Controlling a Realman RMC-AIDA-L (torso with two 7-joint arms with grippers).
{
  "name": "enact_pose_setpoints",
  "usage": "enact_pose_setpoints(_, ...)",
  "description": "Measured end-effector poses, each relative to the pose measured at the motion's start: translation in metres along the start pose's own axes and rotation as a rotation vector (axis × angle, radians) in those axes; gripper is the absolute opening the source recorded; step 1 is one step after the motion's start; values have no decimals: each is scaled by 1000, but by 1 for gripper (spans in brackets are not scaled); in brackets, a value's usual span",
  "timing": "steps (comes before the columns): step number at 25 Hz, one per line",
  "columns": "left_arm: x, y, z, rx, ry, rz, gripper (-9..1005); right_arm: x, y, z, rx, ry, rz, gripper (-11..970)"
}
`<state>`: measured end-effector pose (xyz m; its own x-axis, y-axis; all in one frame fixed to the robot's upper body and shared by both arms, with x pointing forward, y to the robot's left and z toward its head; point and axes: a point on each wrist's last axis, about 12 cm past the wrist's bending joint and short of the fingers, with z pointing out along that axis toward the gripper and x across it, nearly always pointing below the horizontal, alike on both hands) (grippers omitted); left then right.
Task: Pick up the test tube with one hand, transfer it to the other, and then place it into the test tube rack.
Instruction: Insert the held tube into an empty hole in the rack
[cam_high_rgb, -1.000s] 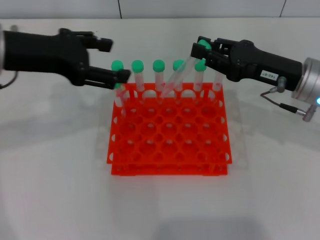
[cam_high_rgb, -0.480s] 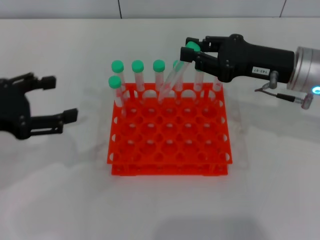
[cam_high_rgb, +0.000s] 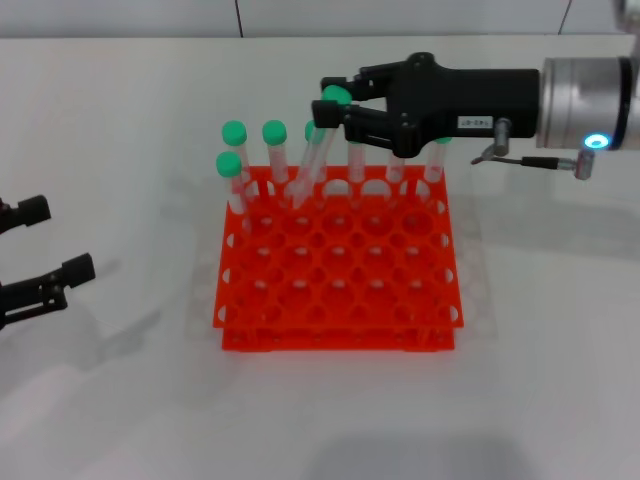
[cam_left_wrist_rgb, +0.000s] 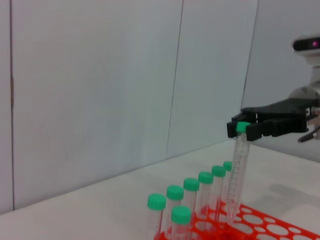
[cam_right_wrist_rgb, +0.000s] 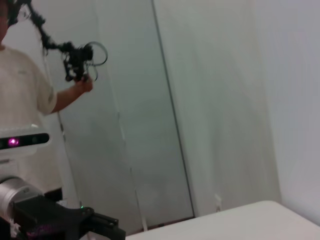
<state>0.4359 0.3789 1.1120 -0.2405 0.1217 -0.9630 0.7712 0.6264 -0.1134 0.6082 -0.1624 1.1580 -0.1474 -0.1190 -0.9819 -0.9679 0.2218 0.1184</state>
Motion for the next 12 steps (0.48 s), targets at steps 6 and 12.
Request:
enact_pose_setpoints(6, 8, -2, -1, 0, 33, -13, 893, -13, -4, 20, -13, 65, -53, 284)
enact_pose_setpoints(12, 19, -1, -5, -25, 42, -27, 894, -20, -5, 39, -23, 110, -90, 287)
